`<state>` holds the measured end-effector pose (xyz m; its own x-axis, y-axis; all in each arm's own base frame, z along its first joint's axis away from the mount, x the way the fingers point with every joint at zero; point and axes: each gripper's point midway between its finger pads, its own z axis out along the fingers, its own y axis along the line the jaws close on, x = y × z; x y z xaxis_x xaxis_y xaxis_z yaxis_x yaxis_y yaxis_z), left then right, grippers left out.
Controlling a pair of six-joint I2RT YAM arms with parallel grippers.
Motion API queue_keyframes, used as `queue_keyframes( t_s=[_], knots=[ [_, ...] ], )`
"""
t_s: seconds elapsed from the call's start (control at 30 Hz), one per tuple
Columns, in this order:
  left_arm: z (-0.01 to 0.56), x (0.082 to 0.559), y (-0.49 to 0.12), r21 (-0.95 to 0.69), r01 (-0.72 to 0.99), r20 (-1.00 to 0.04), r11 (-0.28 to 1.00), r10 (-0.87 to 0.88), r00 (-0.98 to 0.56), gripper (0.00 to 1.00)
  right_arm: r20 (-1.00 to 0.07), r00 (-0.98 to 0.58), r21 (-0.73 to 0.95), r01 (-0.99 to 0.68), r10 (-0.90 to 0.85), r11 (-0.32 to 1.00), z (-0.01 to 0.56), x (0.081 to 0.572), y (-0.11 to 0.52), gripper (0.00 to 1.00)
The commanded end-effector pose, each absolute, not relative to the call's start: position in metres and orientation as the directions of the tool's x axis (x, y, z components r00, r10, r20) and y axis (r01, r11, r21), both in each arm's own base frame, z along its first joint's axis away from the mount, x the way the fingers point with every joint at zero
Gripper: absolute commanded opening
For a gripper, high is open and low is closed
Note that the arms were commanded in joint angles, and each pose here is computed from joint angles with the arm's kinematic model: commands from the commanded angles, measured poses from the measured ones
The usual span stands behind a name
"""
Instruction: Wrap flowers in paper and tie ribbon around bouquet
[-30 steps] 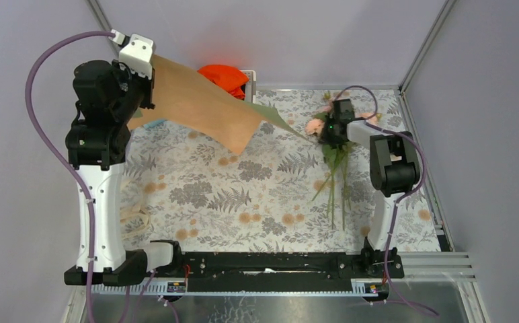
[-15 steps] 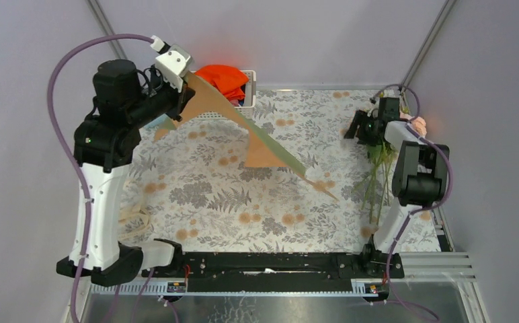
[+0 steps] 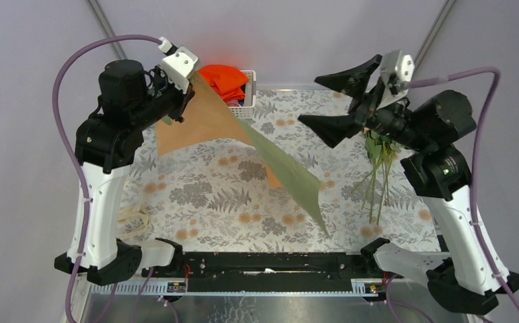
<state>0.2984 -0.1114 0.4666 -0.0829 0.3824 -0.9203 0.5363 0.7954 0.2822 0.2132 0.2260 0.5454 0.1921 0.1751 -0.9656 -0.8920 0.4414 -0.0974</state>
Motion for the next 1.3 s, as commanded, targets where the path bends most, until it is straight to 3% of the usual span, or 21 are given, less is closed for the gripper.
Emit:
queue_keyframes(
  t_s=[0.0,0.17,0.37,0.57,0.83,0.93,1.1,1.27],
  knots=[
    [0.464,0.305,-0.11,0.301,0.495,-0.909,0.815,0.402,-0.108,0.0,-0.999,0.023,-0.008,-0.941,0.041,0.338,0.483,0.219,0.286,1.0],
    [0.459,0.307,-0.121,0.301,0.506,-0.904,0.808,0.411,-0.119,0.0,-0.995,-0.009,-0.026,-0.932,-0.096,0.362,0.45,0.222,0.342,1.0],
    [0.448,0.315,-0.121,0.315,0.493,-0.888,0.811,0.435,-0.149,0.0,-0.987,-0.089,0.038,-0.937,-0.132,0.346,0.417,0.238,0.377,1.0],
    [0.437,0.33,-0.111,0.348,0.439,-0.867,0.828,0.463,-0.185,0.0,-0.99,-0.073,0.009,-0.891,-0.124,0.453,0.415,0.239,0.365,1.0],
    [0.432,0.339,-0.117,0.354,0.444,-0.862,0.823,0.472,-0.186,0.0,-0.981,-0.005,-0.146,-0.635,-0.193,0.759,0.409,0.253,0.348,1.0],
    [0.433,0.336,-0.115,0.365,0.447,-0.859,0.816,0.481,-0.175,0.0,-0.98,-0.025,-0.135,-0.651,-0.199,0.747,0.397,0.263,0.341,0.99],
    [0.435,0.328,-0.115,0.371,0.465,-0.858,0.804,0.488,-0.16,0.0,-0.968,-0.071,-0.14,-0.64,-0.239,0.756,0.364,0.294,0.318,0.83],
    [0.429,0.316,-0.124,0.369,0.54,-0.849,0.756,0.511,-0.135,0.0,-0.966,-0.095,-0.118,-0.665,-0.24,0.737,0.365,0.302,0.313,0.16]
  ],
)
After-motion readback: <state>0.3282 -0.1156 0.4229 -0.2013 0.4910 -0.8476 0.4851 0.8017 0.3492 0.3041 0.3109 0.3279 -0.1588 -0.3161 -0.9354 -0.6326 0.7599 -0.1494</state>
